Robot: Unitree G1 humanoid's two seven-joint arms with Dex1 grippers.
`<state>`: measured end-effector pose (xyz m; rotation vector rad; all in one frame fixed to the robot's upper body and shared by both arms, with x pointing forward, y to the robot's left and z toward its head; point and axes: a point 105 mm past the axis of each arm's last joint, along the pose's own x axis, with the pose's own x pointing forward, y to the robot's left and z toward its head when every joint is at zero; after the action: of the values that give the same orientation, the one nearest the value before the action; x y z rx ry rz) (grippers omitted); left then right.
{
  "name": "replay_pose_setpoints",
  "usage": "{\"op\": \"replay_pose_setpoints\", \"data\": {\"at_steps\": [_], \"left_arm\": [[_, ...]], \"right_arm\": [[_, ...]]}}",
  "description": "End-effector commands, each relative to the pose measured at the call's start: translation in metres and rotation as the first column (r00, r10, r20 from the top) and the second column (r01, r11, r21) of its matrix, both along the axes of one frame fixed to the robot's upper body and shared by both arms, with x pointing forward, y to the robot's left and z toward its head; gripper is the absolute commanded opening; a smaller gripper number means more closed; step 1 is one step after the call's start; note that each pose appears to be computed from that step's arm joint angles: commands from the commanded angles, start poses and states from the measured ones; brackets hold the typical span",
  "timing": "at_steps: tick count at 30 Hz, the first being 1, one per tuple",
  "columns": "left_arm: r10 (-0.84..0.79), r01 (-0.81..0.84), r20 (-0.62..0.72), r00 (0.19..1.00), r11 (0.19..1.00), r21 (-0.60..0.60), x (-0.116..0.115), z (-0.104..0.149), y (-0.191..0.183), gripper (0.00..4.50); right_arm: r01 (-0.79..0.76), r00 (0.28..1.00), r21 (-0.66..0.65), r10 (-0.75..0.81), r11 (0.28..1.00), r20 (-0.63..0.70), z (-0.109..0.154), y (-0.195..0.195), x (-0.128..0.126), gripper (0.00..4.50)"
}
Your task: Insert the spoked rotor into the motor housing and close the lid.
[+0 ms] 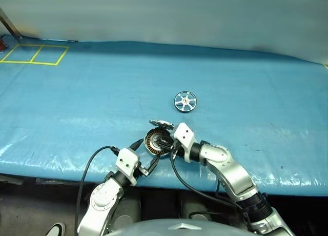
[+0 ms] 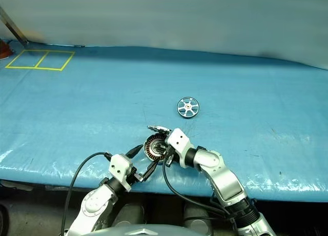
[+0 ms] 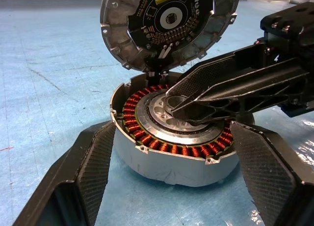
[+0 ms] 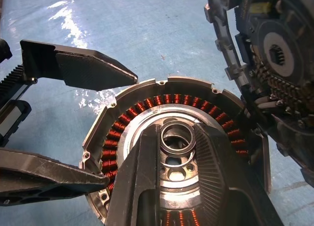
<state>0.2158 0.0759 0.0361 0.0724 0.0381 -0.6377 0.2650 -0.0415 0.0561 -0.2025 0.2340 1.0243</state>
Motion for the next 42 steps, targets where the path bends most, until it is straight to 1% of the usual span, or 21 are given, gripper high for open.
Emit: {"op": "replay_pose_setpoints", "data": {"at_steps": [1,4,16,25,29,31,34,42], "left_arm": [[-0.046,0.046,-0.019,0.999,0.999,0.020,-0.008,-0.007,-0.014,3.98],[-0.035,0.036,-0.026,0.999,0.999,0.041,-0.009,-0.011,-0.014,3.98],[0.034,-0.029,-0.078,0.996,0.998,0.062,-0.003,-0.029,0.000,3.98],[0.007,0.000,-0.113,0.994,0.998,0.060,-0.007,-0.041,-0.007,3.98],[-0.012,0.021,-0.113,0.994,0.997,0.081,-0.011,-0.044,-0.012,3.98],[-0.015,0.024,-0.100,0.995,0.995,0.092,-0.011,-0.043,-0.013,3.98],[-0.013,0.018,-0.082,0.997,0.998,0.062,-0.011,-0.038,-0.014,3.98],[-0.051,0.051,0.003,0.999,0.999,0.012,-0.015,-0.013,-0.026,3.98]], "right_arm": [[-0.005,1.000,0.009,0.005,1.000,0.007,0.003,0.001,-0.001,0.66],[-0.002,1.000,0.002,0.002,1.000,0.013,0.003,0.000,0.001,0.66],[0.009,1.000,-0.013,-0.008,1.000,0.024,0.003,-0.003,0.005,0.66],[0.011,1.000,-0.025,-0.011,1.000,0.026,0.002,-0.005,0.006,0.66],[0.010,1.000,-0.031,-0.010,0.999,0.023,0.001,-0.005,0.007,0.66],[0.009,1.000,-0.031,-0.008,0.999,0.023,0.001,-0.005,0.007,0.66],[0.005,1.000,-0.032,-0.004,0.999,0.024,0.001,-0.004,0.008,0.66],[0.001,1.000,-0.039,0.000,0.999,0.019,-0.001,-0.004,0.007,0.66]]}}
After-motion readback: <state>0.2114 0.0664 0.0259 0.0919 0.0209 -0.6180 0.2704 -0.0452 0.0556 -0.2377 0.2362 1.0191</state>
